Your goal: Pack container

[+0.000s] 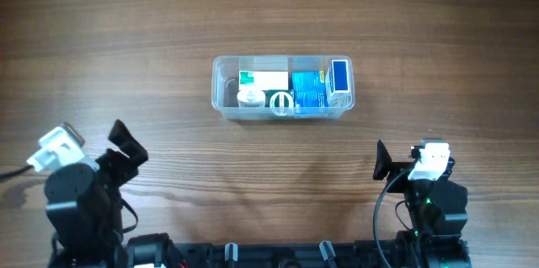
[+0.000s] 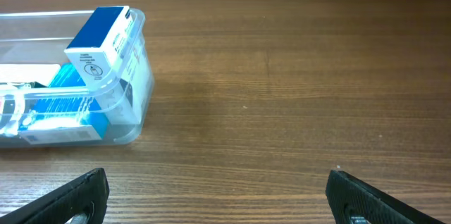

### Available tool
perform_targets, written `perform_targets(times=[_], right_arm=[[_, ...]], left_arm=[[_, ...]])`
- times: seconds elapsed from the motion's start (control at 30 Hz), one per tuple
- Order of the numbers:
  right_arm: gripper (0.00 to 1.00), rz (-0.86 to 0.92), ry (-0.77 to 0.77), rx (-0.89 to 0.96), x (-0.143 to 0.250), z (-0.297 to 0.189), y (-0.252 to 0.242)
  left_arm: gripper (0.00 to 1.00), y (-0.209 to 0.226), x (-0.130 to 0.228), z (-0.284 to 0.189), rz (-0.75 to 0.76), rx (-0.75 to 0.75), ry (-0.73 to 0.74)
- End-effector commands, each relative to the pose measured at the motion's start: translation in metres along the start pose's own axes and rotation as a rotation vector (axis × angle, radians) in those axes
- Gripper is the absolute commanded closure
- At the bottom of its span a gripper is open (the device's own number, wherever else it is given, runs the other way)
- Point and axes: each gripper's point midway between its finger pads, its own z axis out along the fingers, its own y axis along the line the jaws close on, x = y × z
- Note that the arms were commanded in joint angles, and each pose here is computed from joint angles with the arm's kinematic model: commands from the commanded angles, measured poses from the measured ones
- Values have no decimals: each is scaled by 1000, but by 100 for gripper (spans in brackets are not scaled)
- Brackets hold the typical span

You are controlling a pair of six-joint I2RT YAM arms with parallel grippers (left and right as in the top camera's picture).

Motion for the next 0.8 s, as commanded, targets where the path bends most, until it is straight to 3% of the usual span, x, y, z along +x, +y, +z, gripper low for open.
perform_targets(times=[0.0,0.23,0.77], right_arm=[[0,16,-18,-16,-3,-1,2],[0,16,-17,-16,-3,-1,2],[0,16,-18,-16,-3,-1,2]], left_arm=[[0,-5,26,10,29,76,14],[0,-7,65,31,24,142,44],[0,-1,107,53,13,189,20]])
